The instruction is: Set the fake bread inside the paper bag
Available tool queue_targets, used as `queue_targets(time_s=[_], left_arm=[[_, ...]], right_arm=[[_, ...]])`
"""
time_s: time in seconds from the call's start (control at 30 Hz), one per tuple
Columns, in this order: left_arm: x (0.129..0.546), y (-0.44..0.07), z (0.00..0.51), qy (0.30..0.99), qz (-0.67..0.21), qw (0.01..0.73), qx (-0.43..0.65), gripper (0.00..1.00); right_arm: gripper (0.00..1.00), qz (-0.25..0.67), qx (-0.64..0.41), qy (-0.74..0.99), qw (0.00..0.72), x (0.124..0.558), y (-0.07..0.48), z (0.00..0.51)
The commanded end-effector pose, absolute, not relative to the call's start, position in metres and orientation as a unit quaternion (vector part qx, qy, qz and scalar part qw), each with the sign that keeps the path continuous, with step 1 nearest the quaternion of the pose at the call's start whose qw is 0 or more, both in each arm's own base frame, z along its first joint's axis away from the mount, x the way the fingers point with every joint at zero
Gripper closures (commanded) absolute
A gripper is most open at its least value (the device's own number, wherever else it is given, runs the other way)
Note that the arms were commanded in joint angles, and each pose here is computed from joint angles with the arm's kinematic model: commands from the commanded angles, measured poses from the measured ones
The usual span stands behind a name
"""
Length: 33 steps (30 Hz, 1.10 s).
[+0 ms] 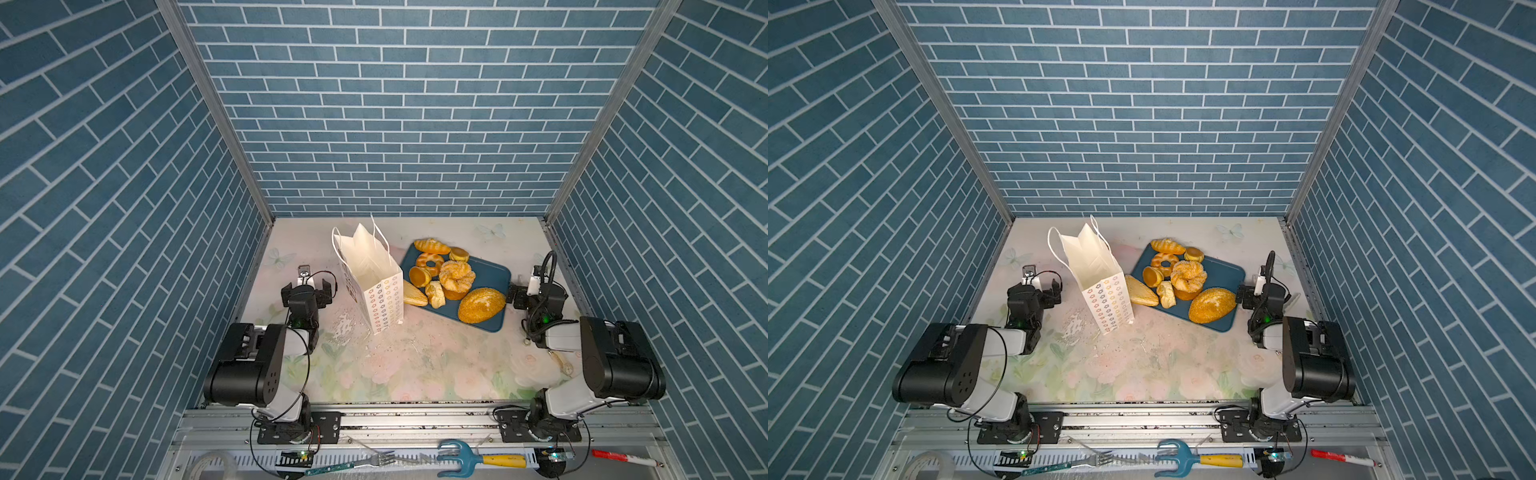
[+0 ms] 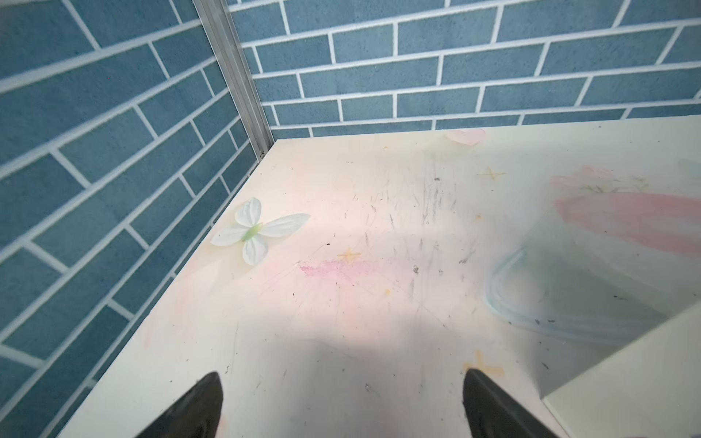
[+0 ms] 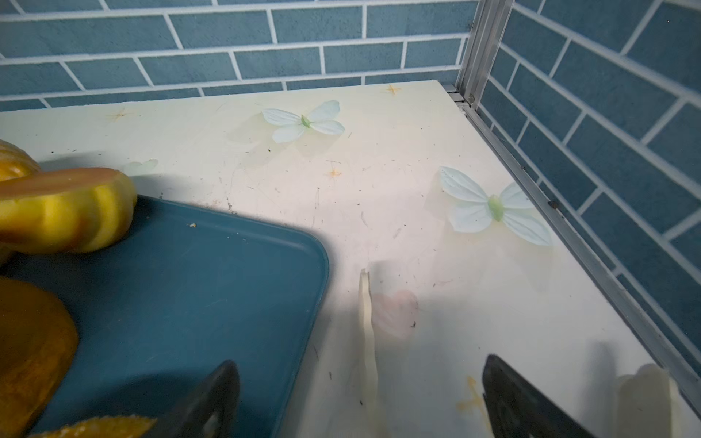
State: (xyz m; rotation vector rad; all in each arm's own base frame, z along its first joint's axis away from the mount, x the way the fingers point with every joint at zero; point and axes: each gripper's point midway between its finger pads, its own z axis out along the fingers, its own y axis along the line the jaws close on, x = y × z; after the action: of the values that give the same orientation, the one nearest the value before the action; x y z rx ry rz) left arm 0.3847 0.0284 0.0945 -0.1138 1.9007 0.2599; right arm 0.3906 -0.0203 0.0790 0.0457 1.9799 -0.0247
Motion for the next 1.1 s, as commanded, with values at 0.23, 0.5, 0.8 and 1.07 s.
queue_targets(time_s=[0.23, 0.5, 0.8, 1.07], left_arm=[[0.3886, 0.0261, 0.0973, 0.809, 0.112, 0.575, -0.045, 0.0], [0.3887, 0.026, 0.0973, 0.81, 0.112, 0.574, -0.045, 0.0], [0.3889, 0.0264, 0.0968, 0.81, 0.112, 0.573, -0.046, 0.01], [0.3888, 0.0264, 0.0973, 0.81, 0.113, 0.574, -0.046, 0.0]], right_arm=[[0.01, -0.008, 0.015, 0.829, 0.559, 0.3956, -0.018, 0.0868], [0.01, -0.006, 0.015, 0.829, 0.559, 0.3961, -0.0182, 0.0869], [0.01, -0.007, 0.015, 0.829, 0.559, 0.3965, -0.0186, 0.0872], [0.01, -0.009, 0.017, 0.828, 0.561, 0.3953, -0.0194, 0.0873]])
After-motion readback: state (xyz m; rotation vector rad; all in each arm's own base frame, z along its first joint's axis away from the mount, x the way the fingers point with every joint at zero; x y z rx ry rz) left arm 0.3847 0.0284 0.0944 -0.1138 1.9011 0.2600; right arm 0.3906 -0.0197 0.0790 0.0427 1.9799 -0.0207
